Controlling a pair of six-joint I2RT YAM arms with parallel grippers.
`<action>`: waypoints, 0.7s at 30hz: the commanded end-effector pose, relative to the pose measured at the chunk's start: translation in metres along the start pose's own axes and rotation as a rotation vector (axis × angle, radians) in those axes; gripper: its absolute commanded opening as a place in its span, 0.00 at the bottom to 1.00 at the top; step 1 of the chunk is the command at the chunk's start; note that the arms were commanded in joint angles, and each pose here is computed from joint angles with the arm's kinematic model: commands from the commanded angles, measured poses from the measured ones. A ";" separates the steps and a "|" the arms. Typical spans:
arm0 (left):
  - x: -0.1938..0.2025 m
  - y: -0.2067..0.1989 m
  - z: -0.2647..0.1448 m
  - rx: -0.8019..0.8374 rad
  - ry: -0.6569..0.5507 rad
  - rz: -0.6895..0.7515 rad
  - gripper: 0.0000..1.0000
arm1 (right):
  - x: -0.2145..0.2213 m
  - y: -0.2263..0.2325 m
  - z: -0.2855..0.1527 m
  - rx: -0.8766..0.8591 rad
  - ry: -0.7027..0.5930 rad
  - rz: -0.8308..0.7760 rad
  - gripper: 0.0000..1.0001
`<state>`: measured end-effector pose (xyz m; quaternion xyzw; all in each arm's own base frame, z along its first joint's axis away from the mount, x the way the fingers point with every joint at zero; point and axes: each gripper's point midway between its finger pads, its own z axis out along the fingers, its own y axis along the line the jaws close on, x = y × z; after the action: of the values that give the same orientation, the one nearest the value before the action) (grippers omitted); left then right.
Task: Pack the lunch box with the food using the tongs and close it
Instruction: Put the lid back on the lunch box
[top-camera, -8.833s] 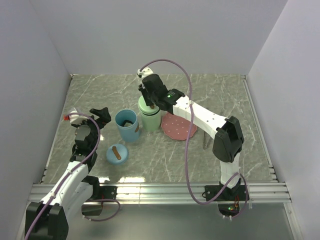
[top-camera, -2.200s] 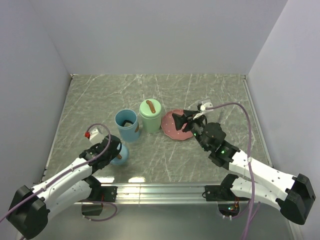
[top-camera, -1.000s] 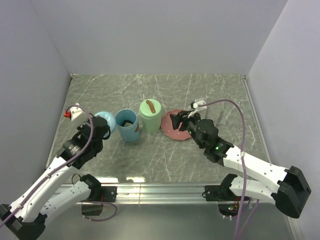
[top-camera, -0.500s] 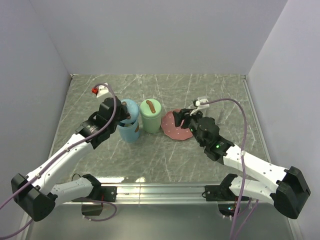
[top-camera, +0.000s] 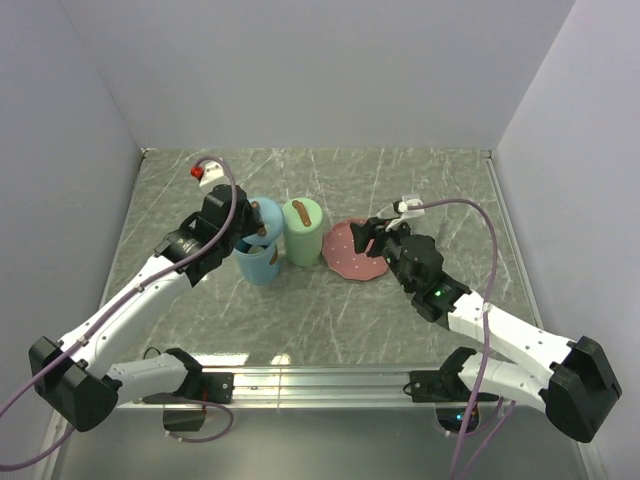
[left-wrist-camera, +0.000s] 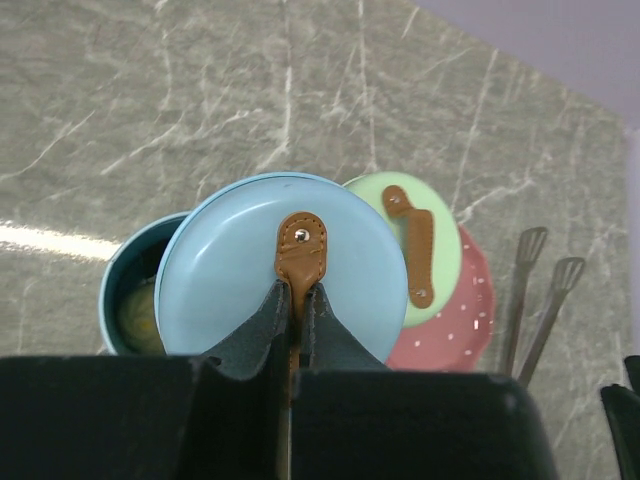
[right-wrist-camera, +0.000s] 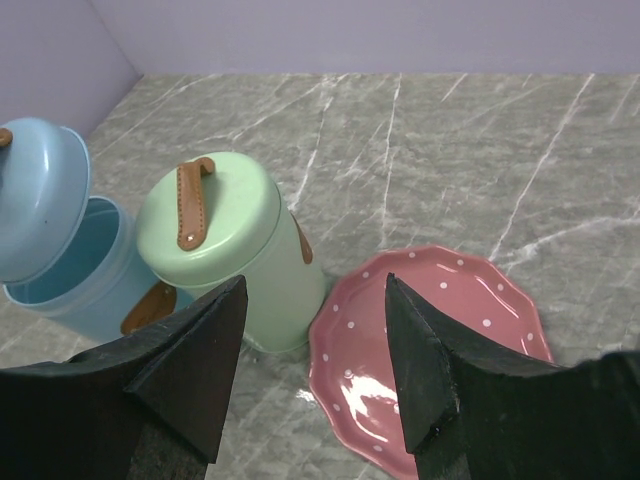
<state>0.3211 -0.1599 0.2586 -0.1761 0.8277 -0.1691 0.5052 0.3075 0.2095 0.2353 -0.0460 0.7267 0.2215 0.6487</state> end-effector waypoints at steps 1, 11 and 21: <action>-0.007 0.005 0.000 -0.013 0.002 -0.016 0.00 | -0.019 0.000 -0.004 -0.012 -0.068 0.038 0.65; 0.007 0.017 0.011 -0.040 0.075 -0.013 0.00 | -0.018 -0.007 -0.006 -0.007 -0.071 0.051 0.65; 0.018 0.035 0.011 -0.111 0.100 0.000 0.00 | -0.015 -0.011 -0.006 -0.009 -0.065 0.057 0.64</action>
<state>0.3201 -0.1437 0.2134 -0.1823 0.8700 -0.1283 0.4398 0.3074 0.1970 0.2352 -0.0324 0.7213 0.2316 0.6520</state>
